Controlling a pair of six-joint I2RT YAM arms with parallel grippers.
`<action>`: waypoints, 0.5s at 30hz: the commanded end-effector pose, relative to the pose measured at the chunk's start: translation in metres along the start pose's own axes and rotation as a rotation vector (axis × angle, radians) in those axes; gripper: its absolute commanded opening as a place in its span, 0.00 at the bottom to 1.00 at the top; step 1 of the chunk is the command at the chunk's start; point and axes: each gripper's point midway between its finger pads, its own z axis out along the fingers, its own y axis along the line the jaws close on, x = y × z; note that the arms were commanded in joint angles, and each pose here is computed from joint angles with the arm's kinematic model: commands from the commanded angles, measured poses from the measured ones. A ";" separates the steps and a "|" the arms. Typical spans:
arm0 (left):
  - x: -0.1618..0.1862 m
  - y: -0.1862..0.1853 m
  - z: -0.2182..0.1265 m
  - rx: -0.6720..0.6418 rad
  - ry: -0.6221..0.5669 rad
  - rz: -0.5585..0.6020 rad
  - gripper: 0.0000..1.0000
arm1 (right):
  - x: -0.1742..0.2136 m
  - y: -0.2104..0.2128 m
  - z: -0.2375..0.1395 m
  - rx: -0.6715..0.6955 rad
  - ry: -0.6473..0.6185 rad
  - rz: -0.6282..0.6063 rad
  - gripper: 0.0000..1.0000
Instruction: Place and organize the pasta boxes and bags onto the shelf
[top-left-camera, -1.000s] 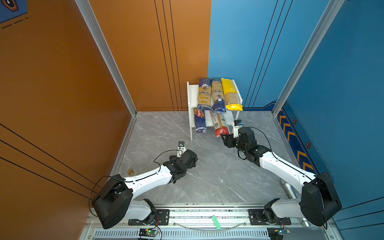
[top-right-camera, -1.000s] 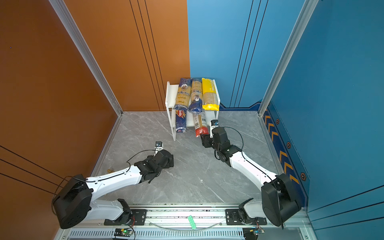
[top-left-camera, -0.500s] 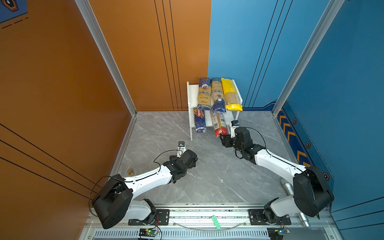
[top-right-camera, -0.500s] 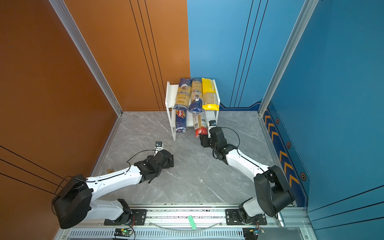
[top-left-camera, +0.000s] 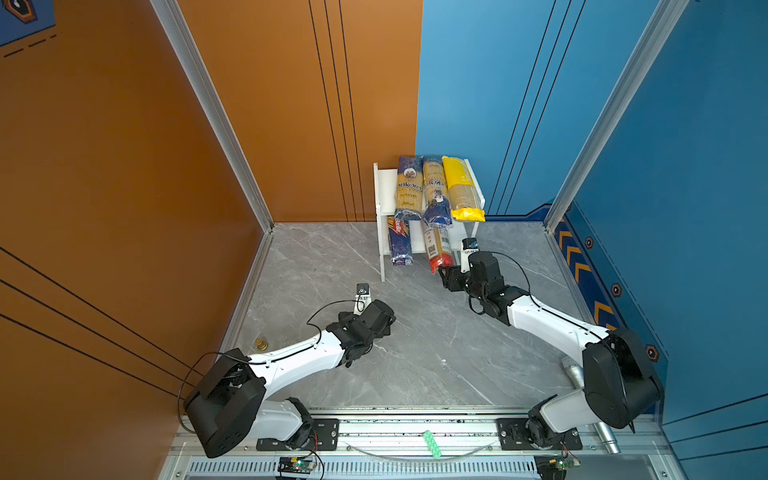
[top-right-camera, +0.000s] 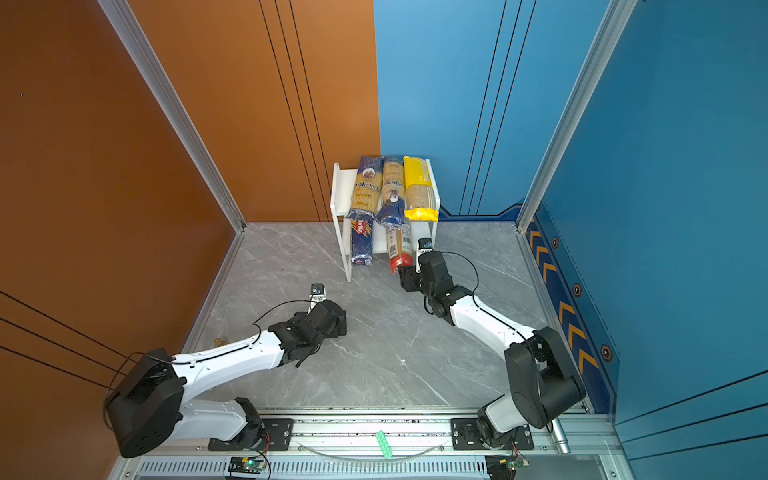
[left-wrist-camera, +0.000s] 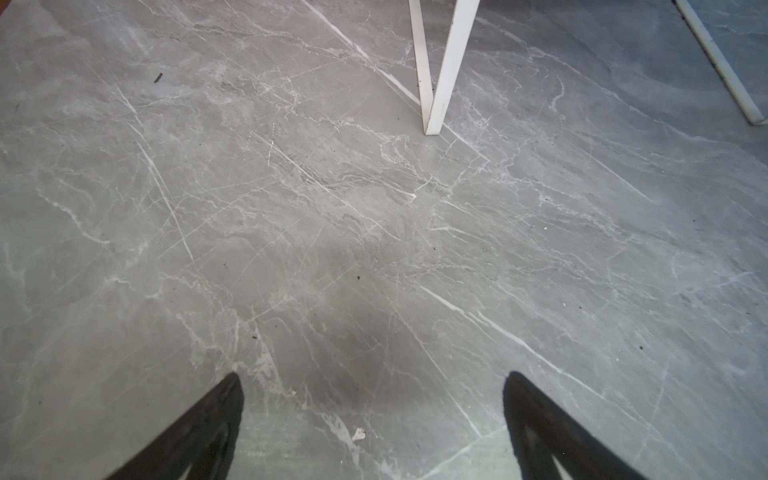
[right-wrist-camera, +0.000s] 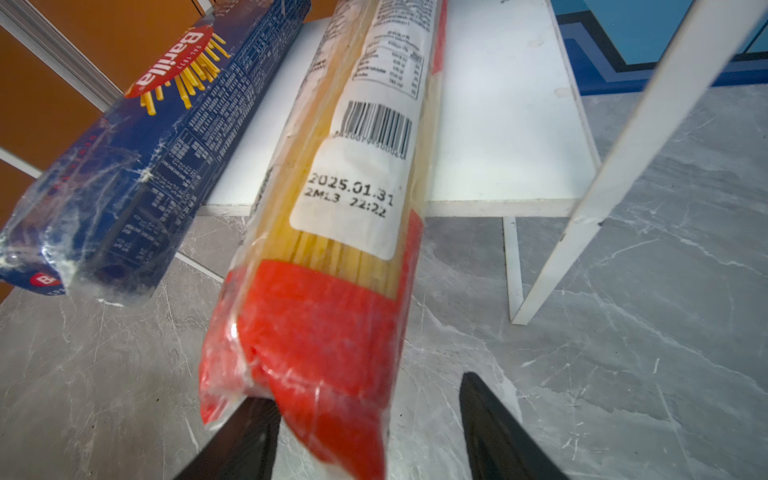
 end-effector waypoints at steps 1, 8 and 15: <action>-0.005 0.000 -0.003 -0.013 -0.005 0.007 0.98 | -0.026 0.002 -0.002 -0.010 -0.065 0.027 0.65; -0.005 -0.001 -0.003 -0.011 -0.004 0.006 0.98 | -0.035 0.004 -0.001 -0.015 -0.082 0.029 0.66; -0.005 0.000 -0.004 -0.014 -0.005 0.007 0.98 | -0.039 0.004 0.004 -0.019 -0.081 0.034 0.66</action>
